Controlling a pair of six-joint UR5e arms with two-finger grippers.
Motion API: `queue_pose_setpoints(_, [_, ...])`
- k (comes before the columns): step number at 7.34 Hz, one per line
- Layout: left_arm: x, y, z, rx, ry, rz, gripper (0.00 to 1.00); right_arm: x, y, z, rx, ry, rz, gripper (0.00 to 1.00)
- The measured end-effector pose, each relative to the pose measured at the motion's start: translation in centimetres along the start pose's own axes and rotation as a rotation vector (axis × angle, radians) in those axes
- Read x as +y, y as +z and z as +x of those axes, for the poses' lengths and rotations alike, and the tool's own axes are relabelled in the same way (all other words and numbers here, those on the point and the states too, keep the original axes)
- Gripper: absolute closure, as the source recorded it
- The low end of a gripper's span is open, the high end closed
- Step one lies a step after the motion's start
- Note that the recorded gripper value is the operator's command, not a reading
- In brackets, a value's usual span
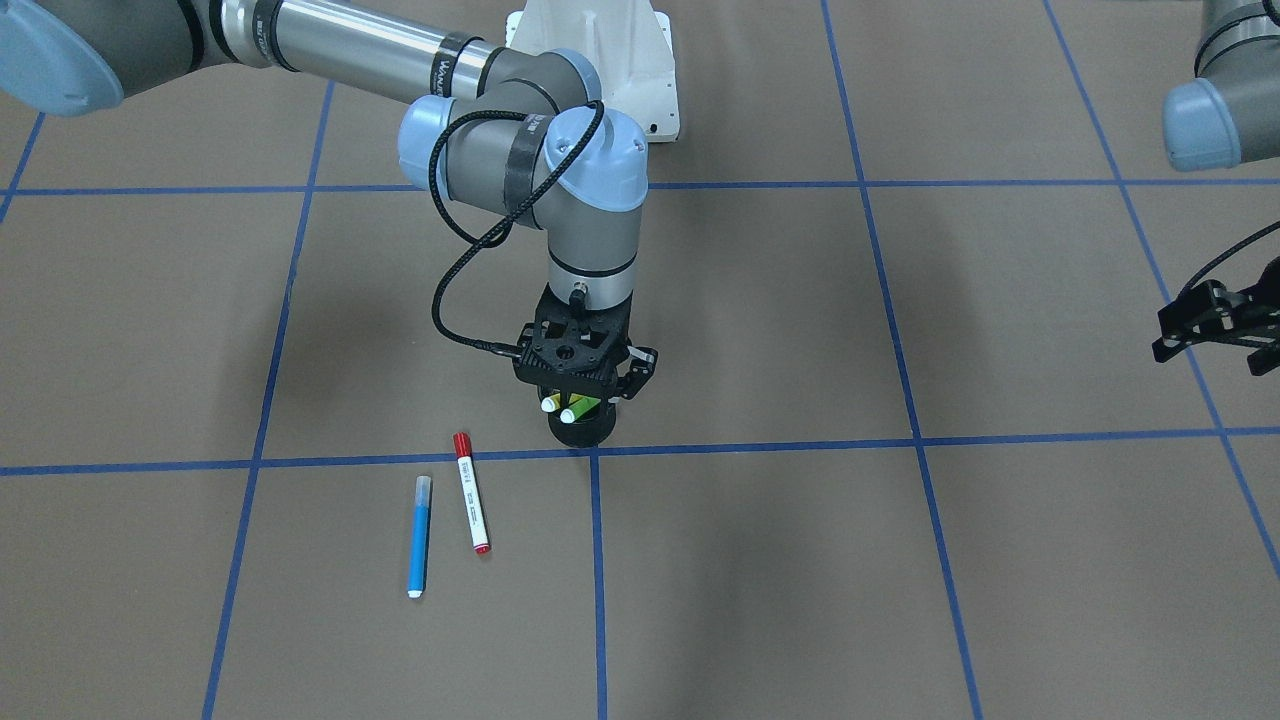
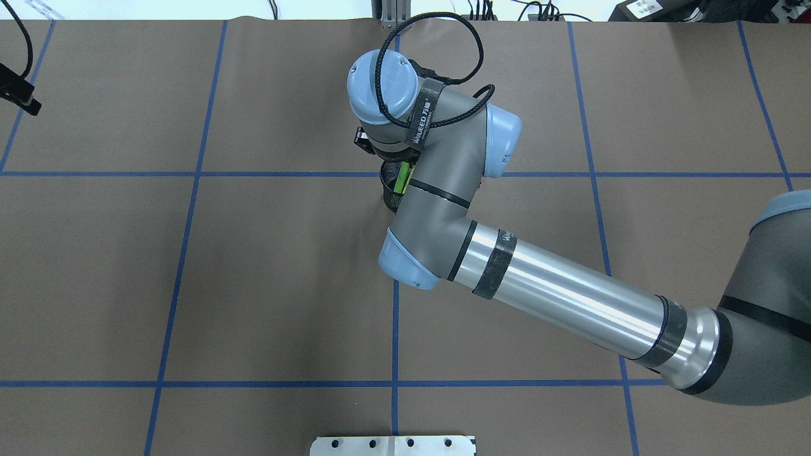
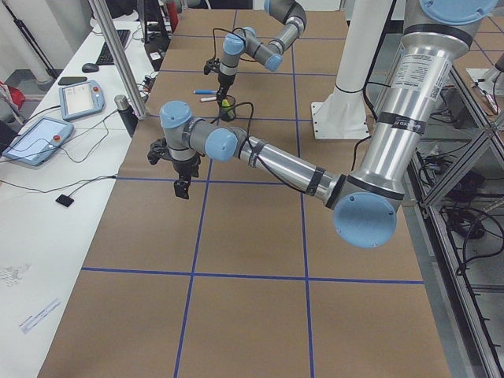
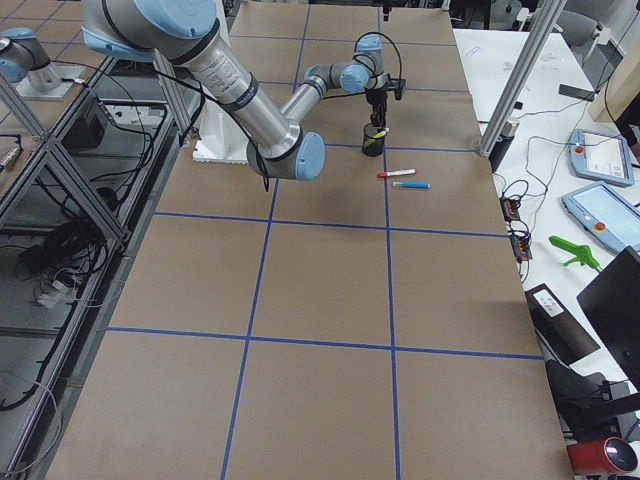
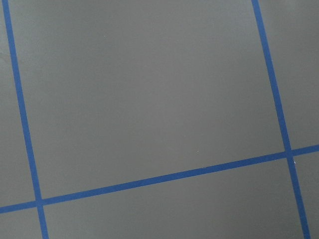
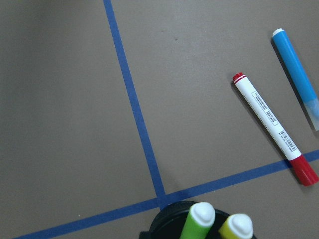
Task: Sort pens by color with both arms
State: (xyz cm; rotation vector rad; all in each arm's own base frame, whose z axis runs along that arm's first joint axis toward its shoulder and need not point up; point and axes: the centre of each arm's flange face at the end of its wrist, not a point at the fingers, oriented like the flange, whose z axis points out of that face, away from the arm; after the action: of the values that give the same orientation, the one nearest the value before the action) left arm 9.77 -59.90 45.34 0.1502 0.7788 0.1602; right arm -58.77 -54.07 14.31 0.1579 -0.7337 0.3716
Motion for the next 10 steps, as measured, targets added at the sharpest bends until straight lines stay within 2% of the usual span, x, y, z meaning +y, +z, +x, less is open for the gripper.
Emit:
queue_pose_setpoints(2, [0.2,-0.1,-0.1,0.0,-0.002,0.001,0.0,-0.2,-0.1,0.0,-0.002,-0.007,0.003,0.64])
queue_pose_setpoints(7, [0.9,-0.2,-0.1,0.017,-0.002,-0.002,0.0,-0.7,-0.5,0.1,-0.006,-0.01,0.012,0.64])
queue_pose_setpoints(10, [1.2,-0.2,-0.2,0.017,-0.004,-0.003,0.0,-1.9,-0.6,0.5,0.001,-0.022,0.041,0.64])
